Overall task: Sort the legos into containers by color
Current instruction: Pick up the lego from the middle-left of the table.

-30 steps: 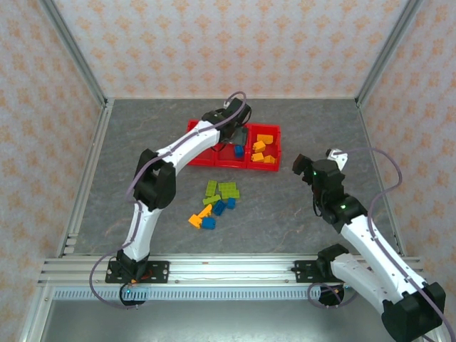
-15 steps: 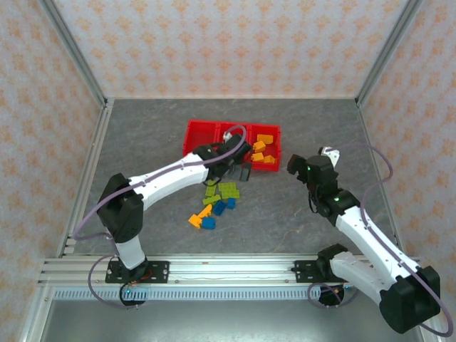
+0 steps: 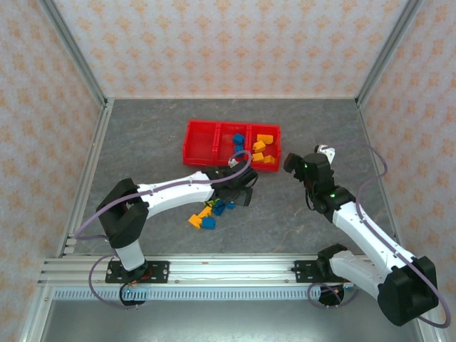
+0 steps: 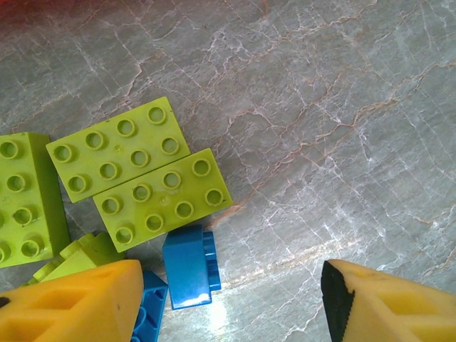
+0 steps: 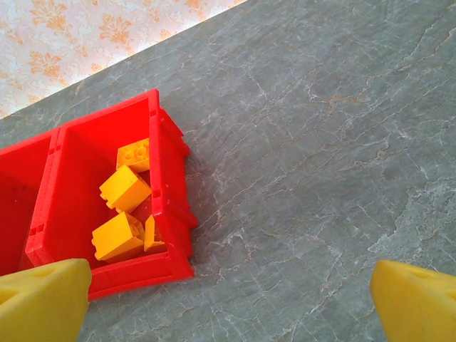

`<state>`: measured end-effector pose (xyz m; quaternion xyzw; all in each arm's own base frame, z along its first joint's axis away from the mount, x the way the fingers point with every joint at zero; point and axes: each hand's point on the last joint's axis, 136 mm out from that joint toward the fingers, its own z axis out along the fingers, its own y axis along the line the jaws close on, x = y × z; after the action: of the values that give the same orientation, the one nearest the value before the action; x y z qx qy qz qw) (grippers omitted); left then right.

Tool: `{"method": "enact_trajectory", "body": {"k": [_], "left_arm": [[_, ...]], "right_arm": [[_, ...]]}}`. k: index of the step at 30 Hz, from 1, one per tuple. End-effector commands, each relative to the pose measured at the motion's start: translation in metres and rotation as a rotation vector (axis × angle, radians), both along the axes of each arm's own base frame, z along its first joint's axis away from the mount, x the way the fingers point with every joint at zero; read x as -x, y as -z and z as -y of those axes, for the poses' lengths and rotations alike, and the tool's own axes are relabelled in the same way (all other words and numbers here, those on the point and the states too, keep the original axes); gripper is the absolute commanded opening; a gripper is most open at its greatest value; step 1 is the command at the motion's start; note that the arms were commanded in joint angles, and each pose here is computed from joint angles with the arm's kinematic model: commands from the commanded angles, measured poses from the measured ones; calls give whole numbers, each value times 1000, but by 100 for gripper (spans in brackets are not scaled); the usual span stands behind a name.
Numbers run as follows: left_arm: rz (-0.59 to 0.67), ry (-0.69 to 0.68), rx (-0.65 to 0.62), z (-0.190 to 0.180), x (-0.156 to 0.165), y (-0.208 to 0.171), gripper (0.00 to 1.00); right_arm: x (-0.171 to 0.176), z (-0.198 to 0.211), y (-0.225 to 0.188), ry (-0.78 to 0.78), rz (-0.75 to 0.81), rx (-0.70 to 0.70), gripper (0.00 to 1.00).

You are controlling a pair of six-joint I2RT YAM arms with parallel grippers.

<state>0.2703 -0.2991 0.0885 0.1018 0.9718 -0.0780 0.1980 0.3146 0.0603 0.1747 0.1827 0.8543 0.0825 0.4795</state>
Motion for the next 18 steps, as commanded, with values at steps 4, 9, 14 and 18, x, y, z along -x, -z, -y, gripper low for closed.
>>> {"method": "enact_trajectory", "body": {"k": [4,9,14,18], "left_arm": [[-42,-37,-39,-5,4,21,61],[-50,-36,-40,-4,5,25,54],[-54,-53,-77,-11,5,31,53],[-60,-58,-107,-16,7,39,52]], "right_arm": [[3,5,-5,20,29,-1,100],[12,12,-3,39,29,7,100],[13,13,-4,44,37,3,100],[10,12,-4,40,37,8,100]]}}
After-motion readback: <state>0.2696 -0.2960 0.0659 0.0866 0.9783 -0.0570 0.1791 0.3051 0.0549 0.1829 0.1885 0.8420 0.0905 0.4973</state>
